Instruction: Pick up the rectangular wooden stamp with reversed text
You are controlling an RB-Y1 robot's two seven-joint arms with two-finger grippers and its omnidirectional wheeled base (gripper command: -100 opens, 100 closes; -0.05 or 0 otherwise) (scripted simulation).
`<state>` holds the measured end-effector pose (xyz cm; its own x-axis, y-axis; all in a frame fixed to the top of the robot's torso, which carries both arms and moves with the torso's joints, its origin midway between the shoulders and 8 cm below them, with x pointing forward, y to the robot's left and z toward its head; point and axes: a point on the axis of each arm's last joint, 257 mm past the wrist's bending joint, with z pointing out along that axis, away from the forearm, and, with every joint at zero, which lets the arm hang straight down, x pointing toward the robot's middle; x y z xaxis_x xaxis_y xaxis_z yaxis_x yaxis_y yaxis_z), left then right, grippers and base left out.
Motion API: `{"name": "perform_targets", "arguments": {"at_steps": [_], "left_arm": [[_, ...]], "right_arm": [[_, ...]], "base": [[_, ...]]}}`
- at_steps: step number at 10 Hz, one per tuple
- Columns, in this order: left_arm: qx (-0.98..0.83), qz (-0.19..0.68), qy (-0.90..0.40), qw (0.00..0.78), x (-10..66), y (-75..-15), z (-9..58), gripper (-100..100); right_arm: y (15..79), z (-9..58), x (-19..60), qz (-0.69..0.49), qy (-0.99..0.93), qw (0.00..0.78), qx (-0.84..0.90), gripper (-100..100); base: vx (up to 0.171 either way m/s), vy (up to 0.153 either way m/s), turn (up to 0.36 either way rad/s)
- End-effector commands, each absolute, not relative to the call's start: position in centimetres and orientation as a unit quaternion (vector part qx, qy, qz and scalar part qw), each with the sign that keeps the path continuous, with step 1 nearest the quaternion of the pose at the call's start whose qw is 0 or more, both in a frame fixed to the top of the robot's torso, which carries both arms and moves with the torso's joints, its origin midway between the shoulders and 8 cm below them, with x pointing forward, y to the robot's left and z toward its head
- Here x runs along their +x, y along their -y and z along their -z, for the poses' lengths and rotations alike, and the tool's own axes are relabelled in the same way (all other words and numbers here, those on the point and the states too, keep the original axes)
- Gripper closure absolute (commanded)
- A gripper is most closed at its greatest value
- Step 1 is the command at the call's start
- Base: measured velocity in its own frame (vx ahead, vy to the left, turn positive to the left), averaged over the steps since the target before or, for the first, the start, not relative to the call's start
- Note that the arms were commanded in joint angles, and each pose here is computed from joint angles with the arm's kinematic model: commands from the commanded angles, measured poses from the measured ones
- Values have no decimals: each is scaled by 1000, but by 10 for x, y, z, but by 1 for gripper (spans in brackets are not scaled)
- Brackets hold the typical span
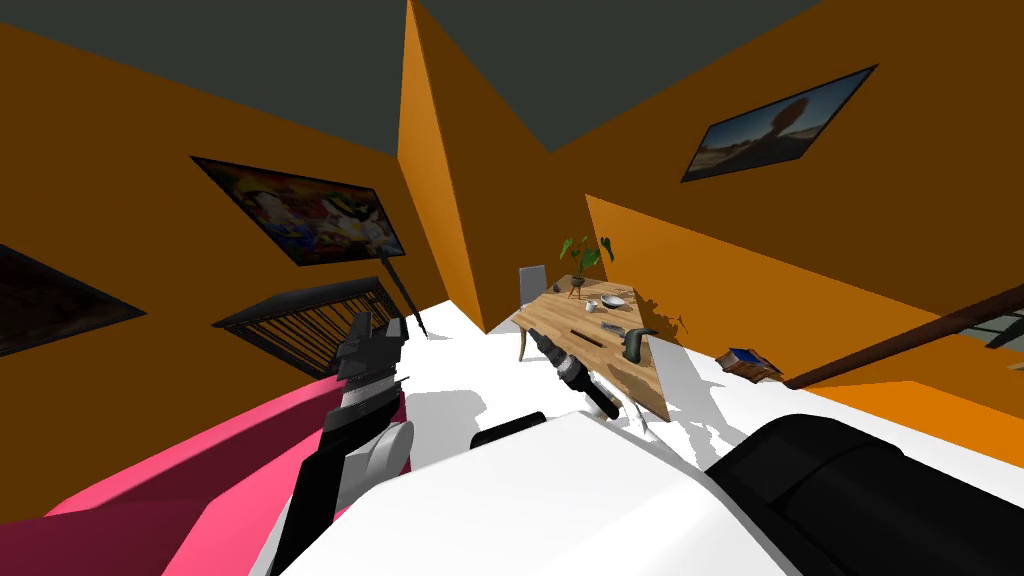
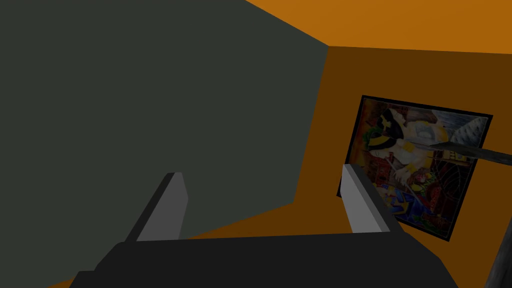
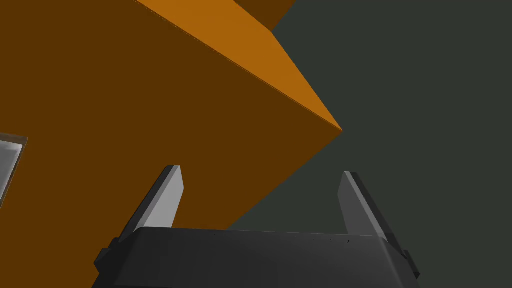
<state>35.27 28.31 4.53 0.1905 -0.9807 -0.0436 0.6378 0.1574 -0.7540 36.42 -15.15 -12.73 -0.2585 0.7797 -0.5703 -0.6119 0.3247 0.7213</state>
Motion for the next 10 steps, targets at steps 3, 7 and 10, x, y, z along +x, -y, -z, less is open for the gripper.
{"name": "perform_targets", "arguments": {"at_steps": [3,7,10], "left_arm": [[-307,572,-279,708,353,-283,-45,0],[-307,572,-279,708,353,-283,-45,0],[-307,572,-279,708,353,-283,-45,0]], "right_arm": [[156,182,363,-543,-604,580,60,-100],[172,247,351,-498,-674,545,29,-100],[191,287,342,-466,-713,523,16,-100]], "base": [[19,33,89],[33,24,95],[37,12,65]]}}
